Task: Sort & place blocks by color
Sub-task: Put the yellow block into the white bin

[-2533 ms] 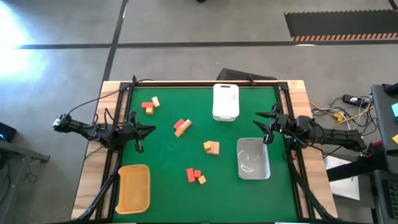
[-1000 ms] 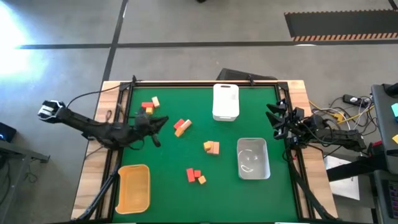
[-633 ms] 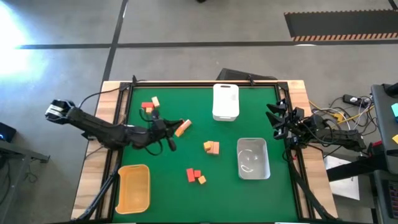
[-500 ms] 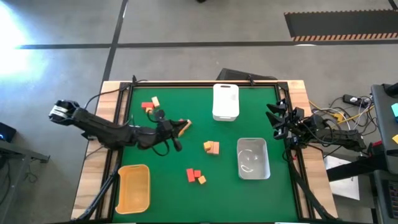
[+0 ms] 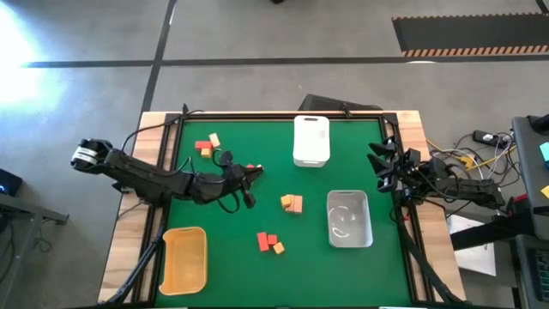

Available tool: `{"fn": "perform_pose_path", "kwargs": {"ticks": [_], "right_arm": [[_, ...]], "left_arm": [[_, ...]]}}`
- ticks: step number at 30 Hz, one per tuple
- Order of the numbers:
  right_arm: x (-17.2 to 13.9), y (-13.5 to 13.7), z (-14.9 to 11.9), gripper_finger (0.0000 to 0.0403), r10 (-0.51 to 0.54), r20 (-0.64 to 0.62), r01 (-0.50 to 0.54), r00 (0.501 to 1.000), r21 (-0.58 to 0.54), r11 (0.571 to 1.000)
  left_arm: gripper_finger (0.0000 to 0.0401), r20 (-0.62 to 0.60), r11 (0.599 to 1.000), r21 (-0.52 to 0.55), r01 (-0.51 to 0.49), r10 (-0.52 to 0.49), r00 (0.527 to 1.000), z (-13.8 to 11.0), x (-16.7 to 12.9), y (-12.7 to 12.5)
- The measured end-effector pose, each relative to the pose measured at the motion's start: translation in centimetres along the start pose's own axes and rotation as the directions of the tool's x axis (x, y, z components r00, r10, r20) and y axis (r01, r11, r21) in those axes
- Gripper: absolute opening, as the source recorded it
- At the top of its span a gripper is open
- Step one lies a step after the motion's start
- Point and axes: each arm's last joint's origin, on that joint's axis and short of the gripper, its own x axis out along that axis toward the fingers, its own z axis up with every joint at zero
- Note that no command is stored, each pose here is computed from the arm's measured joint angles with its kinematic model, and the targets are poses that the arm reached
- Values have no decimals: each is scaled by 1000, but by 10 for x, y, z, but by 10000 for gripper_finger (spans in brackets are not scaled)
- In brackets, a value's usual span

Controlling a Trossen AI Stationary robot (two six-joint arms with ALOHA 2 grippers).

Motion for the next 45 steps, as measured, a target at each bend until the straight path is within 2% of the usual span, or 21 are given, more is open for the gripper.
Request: {"fn": "perform_pose_path", "kwargs": {"ticks": [6,11,14,17,19,24,30,34,41,45], "right_arm": [[1,0,7,171,-1,30,2,1000,-44,999],[3,1,14,171,0,43,3,999,-73,997],[3,1,14,171,-1,39,3,999,-76,997],[3,1,13,171,0,30,3,1000,-89,996],[3,1,13,171,-1,26,3,1000,-97,995],[3,1,13,171,0,26,3,1000,-100,995],[3,1,13,171,-1,25,3,1000,-101,995],[3,1,12,171,0,18,2,1000,-102,995],[3,1,12,171,0,15,2,1000,-92,996],[3,1,11,171,0,5,1,1000,-89,996]], "left_arm": [[6,-14,997,-46,56,-57,998,21,6,0],[6,-209,996,-92,18,-37,977,33,8,2],[6,-372,989,-141,-44,-12,928,37,4,4],[6,-549,972,-180,-152,29,835,32,0,7],[6,-617,958,-178,-225,69,784,26,0,7],[6,-690,940,-196,-280,70,721,9,11,-1],[13,-749,960,-107,-258,93,656,-12,25,-5],[54,-772,962,-64,-266,122,624,-22,34,-1],[175,-801,954,5,-299,183,570,-40,50,7],[226,-801,946,70,-316,242,548,-52,60,11]]}}
